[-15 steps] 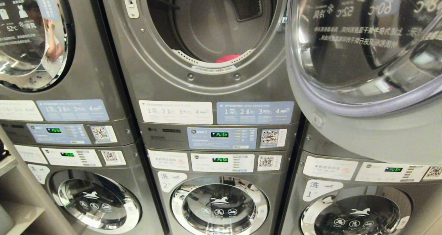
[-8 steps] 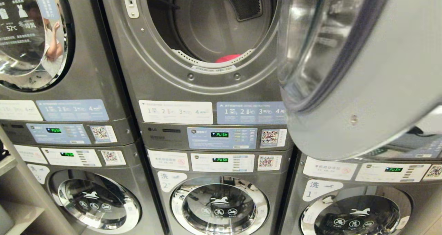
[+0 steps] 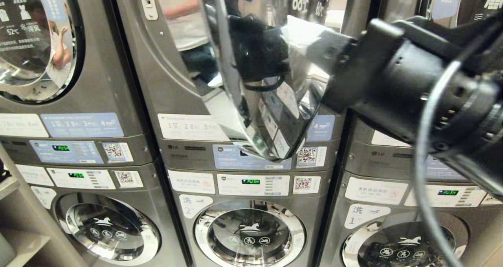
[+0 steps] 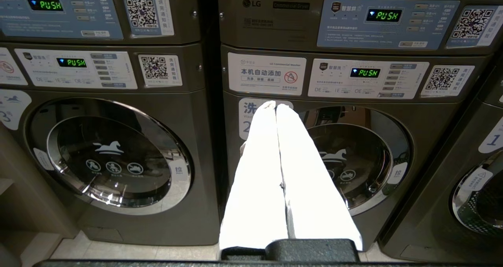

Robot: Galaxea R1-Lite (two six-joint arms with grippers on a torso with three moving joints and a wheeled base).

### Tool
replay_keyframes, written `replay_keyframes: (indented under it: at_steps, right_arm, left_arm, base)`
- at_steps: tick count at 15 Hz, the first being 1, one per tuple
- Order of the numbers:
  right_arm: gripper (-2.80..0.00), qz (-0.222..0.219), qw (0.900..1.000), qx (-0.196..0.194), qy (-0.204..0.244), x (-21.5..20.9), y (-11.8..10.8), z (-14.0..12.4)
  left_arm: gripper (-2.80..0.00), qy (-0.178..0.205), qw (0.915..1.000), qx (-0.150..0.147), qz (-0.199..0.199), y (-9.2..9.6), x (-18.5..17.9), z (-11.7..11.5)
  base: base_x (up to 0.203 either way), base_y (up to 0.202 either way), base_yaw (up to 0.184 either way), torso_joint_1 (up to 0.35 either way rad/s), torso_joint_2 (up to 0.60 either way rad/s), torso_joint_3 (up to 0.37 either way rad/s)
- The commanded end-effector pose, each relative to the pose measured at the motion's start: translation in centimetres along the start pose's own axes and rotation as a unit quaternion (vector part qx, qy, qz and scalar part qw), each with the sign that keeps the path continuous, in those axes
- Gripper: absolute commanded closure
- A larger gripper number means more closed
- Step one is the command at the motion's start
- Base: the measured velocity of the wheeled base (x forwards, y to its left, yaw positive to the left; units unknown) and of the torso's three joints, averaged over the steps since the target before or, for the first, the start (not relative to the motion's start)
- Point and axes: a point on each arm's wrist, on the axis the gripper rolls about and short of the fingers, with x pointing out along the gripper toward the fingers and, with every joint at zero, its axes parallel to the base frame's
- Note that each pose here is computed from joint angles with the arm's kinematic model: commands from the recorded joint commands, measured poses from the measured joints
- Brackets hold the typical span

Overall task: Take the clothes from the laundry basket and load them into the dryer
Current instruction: Close the dryer

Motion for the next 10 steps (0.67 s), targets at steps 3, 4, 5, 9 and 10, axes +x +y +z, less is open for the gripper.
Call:
replay_keyframes:
  at_steps: [3, 4, 5, 9, 10]
  right_arm:
    - [0.00, -0.033, 0.999, -0.016, 0.027, 8.5, -2.9, -7.5]
    - [0.00, -0.060, 0.997, -0.025, 0.033, 9.8, -3.8, -8.8]
    - [0.00, -0.108, 0.993, -0.035, 0.032, 11.1, -4.8, -9.7]
    - [0.00, -0.286, 0.957, -0.045, -0.009, 13.2, -10.1, -7.8]
    - [0.00, -0.306, 0.951, -0.047, -0.021, 12.4, -11.2, -6.0]
  left_arm:
    - [0.00, -0.001, 1.0000, 0.000, 0.000, 0.0, 0.0, 0.0]
    - [0.00, -0.001, 1.0000, 0.000, 0.000, 0.0, 0.0, 0.0]
    - [0.00, -0.001, 1.0000, 0.000, 0.000, 0.0, 0.0, 0.0]
    - [0.00, -0.001, 1.0000, 0.000, 0.000, 0.0, 0.0, 0.0]
    - [0.00, -0.001, 1.0000, 0.000, 0.000, 0.0, 0.0, 0.0]
  base:
    - [0.000, 0.000, 0.000, 0.000, 0.00, 0.000]
    - [0.000, 0.000, 0.000, 0.000, 0.00, 0.000]
    - [0.000, 0.000, 0.000, 0.000, 0.00, 0.000]
    - [0.000, 0.000, 0.000, 0.000, 0.00, 0.000]
    - [0.000, 0.000, 0.000, 0.000, 0.00, 0.000]
